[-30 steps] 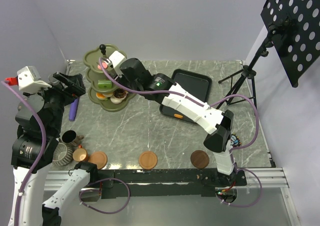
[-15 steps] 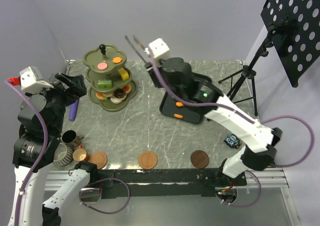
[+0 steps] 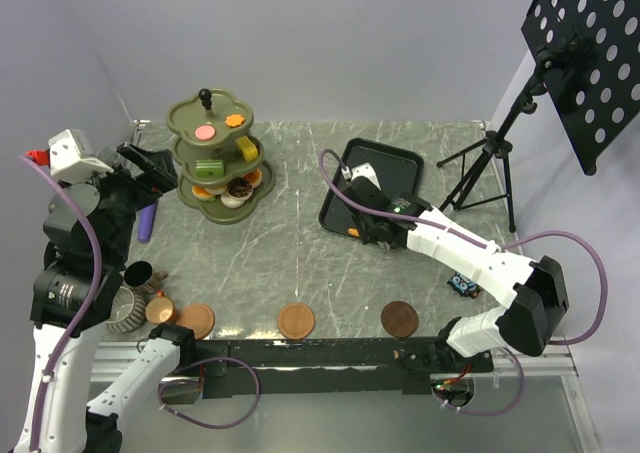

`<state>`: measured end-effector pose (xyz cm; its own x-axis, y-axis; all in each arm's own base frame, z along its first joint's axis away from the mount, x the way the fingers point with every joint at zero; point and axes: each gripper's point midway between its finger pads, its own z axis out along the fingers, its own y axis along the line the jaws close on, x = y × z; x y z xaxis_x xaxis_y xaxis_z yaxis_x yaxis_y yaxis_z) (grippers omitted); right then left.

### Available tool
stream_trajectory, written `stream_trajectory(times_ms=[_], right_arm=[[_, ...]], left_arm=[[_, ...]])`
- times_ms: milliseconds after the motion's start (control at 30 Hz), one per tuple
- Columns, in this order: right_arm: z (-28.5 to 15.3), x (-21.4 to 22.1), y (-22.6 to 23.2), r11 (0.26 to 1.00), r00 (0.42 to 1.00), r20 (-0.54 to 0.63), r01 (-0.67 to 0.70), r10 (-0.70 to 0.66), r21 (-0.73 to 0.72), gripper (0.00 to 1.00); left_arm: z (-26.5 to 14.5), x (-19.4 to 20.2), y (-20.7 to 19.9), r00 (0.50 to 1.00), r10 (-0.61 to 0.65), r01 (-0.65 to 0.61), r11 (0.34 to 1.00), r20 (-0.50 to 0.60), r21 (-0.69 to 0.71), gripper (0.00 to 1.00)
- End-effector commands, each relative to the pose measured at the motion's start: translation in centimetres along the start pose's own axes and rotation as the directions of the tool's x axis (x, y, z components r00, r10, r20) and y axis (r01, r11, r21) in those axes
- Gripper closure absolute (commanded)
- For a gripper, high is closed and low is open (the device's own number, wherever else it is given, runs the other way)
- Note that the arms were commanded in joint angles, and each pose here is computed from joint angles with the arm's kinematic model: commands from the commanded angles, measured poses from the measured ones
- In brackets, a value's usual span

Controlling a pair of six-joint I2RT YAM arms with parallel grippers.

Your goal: Serve the afternoon tea

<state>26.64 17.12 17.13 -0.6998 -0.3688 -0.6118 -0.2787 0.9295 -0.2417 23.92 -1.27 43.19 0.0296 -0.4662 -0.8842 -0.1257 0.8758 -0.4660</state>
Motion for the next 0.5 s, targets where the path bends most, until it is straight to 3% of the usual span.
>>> stream_trajectory(times_ms=[0, 333, 467], right_arm=[[-1.5, 0.7, -0.4, 0.992, 0.992, -0.014, -0.123, 0.124, 0.015, 0.56], [-0.7, 2.4, 0.3, 0.981, 0.975, -0.116, -0.184, 0.19, 0.062, 0.53], [0.1, 1.5, 1.3, 0.984, 0.979, -0.099, -0.174, 0.176, 0.028, 0.5]], left_arm=[[0.4, -0.1, -0.9, 1.0, -0.027, 0.027, 0.999, 0.002, 0.034, 0.0], [0.6, 0.0, -1.0, 1.0, -0.024, 0.024, 0.999, 0.003, 0.035, 0.0], [0.6, 0.0, -0.9, 1.0, -0.02, 0.02, 0.999, 0.002, 0.032, 0.0]])
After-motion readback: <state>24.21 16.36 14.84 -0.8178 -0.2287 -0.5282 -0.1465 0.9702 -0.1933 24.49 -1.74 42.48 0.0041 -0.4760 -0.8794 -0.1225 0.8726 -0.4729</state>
